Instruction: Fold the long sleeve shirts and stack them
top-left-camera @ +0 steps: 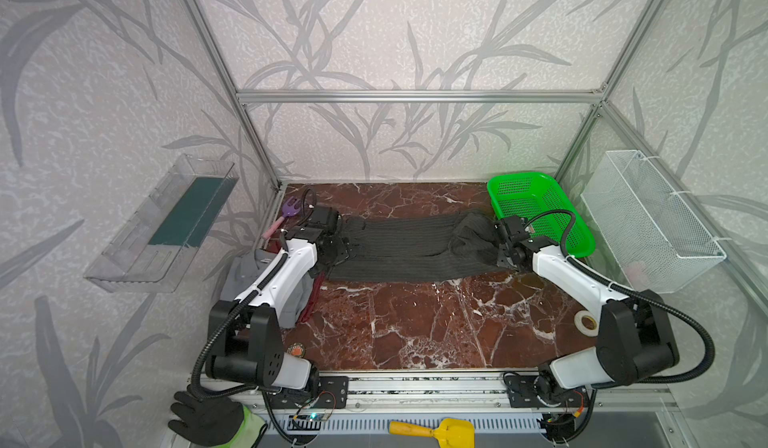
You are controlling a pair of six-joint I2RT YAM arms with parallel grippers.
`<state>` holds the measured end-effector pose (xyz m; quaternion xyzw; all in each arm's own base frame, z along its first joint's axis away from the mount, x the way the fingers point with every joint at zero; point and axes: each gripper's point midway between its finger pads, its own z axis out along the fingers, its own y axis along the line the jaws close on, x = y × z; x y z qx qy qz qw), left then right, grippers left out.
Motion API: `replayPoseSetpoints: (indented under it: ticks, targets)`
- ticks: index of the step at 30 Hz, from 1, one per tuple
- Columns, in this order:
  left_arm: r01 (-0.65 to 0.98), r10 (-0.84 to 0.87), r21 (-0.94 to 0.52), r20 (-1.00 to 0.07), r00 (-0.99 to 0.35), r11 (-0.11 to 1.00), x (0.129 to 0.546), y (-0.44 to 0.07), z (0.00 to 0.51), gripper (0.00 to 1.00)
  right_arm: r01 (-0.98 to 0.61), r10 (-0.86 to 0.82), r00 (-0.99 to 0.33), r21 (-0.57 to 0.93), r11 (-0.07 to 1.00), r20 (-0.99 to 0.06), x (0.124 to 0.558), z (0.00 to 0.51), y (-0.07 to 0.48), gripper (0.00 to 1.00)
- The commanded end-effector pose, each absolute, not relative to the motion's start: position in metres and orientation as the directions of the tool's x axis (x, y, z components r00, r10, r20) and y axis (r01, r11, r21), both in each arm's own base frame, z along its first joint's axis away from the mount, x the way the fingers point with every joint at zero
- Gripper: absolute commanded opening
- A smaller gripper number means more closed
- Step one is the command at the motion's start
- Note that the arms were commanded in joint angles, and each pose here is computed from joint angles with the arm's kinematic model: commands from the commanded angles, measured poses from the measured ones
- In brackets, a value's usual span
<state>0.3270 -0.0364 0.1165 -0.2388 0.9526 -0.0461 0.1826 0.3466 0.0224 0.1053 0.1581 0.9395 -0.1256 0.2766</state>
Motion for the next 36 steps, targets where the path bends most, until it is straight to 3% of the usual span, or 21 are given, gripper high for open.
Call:
replayPoseSetpoints:
  ticks: [1, 6, 11, 16, 20, 23, 28, 36]
  targets:
    - [-0.408, -0.448, -0.187, -0.331, -0.830, 0.894, 0.326, -0.040, 0.117, 0.94, 0.402, 0.255, -0.750, -0.115, 0.908, -0.610, 0.372, 0.110, 0.019, 0.56]
    - [-0.410, -0.449, -0.185, -0.337, -0.827, 0.893, 0.326, -0.039, 0.118, 0.94, 0.433, 0.306, -0.766, -0.101, 0.896, -0.566, 0.386, 0.096, 0.016, 0.52]
    - [-0.411, -0.451, -0.187, -0.336, -0.827, 0.893, 0.327, -0.039, 0.118, 0.94, 0.465, 0.321, -0.708, -0.072, 0.883, -0.629, 0.410, 0.105, 0.015, 0.48]
    - [-0.408, -0.447, -0.183, -0.336, -0.829, 0.894, 0.326, -0.039, 0.118, 0.94, 0.459, 0.341, -0.750, -0.074, 0.886, -0.567, 0.419, 0.094, 0.019, 0.28]
    - [-0.407, -0.448, -0.188, -0.339, -0.827, 0.894, 0.327, -0.039, 0.118, 0.94, 0.445, 0.329, -0.747, -0.066, 0.893, -0.578, 0.416, 0.103, 0.023, 0.14]
    - [-0.406, -0.449, -0.193, -0.333, -0.829, 0.893, 0.328, -0.040, 0.118, 0.94, 0.413, 0.298, -0.719, -0.041, 0.910, -0.628, 0.416, 0.134, 0.031, 0.00]
    - [-0.394, -0.445, -0.211, -0.339, -0.829, 0.895, 0.330, -0.043, 0.120, 0.94, 0.321, 0.222, -0.616, 0.016, 0.947, -0.756, 0.428, 0.216, 0.059, 0.00]
    - [-0.383, -0.439, -0.218, -0.364, -0.821, 0.898, 0.329, -0.042, 0.126, 0.94, 0.177, 0.108, -0.564, 0.008, 0.984, -0.819, 0.443, 0.321, 0.101, 0.00]
